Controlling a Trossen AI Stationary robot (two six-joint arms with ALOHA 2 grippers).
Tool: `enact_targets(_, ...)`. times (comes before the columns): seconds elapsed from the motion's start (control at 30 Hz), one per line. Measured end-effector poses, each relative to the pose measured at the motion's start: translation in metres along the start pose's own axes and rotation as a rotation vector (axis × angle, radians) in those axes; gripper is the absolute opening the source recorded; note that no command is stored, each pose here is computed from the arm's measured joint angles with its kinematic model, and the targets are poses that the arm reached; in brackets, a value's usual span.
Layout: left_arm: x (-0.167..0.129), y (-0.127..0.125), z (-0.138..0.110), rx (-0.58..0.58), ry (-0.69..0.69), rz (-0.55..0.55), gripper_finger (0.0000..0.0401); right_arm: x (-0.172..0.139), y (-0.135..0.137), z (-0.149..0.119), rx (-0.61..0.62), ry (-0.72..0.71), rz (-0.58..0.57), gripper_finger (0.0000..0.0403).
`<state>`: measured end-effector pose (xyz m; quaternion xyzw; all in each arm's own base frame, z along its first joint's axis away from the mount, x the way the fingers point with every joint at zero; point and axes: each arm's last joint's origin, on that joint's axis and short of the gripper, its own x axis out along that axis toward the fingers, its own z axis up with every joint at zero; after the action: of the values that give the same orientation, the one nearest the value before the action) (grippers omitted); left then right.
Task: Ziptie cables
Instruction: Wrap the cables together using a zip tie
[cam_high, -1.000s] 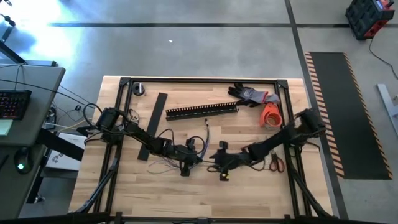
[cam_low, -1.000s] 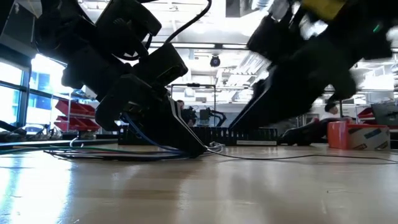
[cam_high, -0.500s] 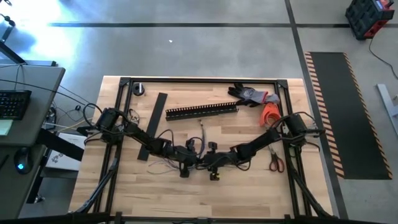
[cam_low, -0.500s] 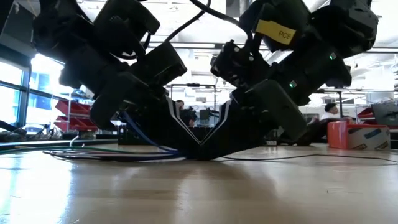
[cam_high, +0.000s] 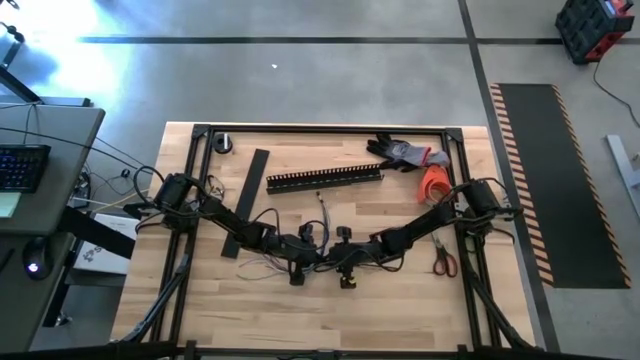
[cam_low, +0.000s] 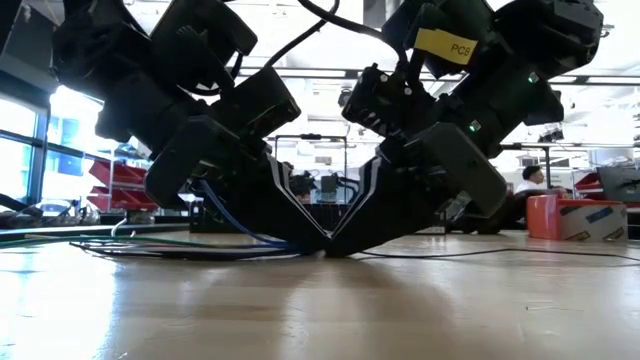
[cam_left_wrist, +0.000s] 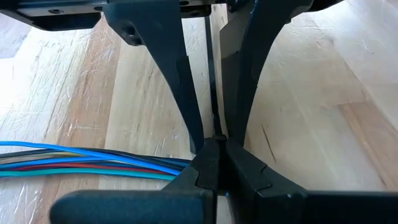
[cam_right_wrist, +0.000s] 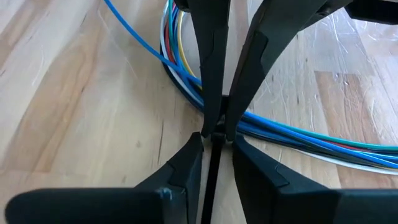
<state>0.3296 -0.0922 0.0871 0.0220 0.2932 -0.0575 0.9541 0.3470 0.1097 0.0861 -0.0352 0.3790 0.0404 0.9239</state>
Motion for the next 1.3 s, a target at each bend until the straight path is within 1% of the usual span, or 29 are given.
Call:
enact_targets(0.33,0.0000,0.0001,-0.0001,0.000,0.002,0.000,0.0000,-0.0003,0.0003,-0.0008,0.008,0.011,0.022,0.0071)
enact_targets(0.47,0.0000,0.0001,-0.0002,0.000,0.002,-0.001,0.0000,-0.0049,0.0001,0.0009,0.007,0.020,0.028,0.0066)
enact_targets(0.57,0.0000,0.0001,-0.0001,0.000,0.002,-0.001,0.0000,-0.0086,0.0000,0.0020,0.003,0.030,0.033,0.0046)
enact_targets(0.67,0.0002,0.0000,-0.0002,0.000,0.002,-0.002,0.0000,-0.0091,0.0004,0.0018,0.002,0.033,0.038,0.0013)
enact_targets(0.73,0.0002,-0.0001,-0.0003,0.000,0.002,-0.003,0.0000,-0.0087,0.0003,0.0022,0.005,0.027,0.039,0.0005)
enact_targets(0.9,0.0002,-0.0001,-0.0003,0.000,0.002,-0.002,0.0000,-0.0081,0.0004,0.0043,0.010,-0.001,0.040,0.0037)
enact_targets(1.07,0.0002,0.0001,-0.0003,-0.001,0.002,0.000,0.0000,-0.0066,-0.0039,0.0050,0.058,-0.007,0.031,0.0096)
enact_targets(1.13,0.0002,0.0001,-0.0003,-0.001,0.002,0.000,0.0000,-0.0057,-0.0046,0.0054,0.065,-0.015,0.030,0.0114)
enact_targets(1.23,0.0002,0.0001,-0.0001,-0.001,0.000,-0.001,0.0000,-0.0035,-0.0043,0.0057,0.067,-0.034,0.026,0.0121)
enact_targets(1.3,0.0002,0.0001,0.0000,-0.001,-0.001,0.000,0.0000,-0.0013,-0.0041,0.0047,0.068,-0.039,0.026,0.0115)
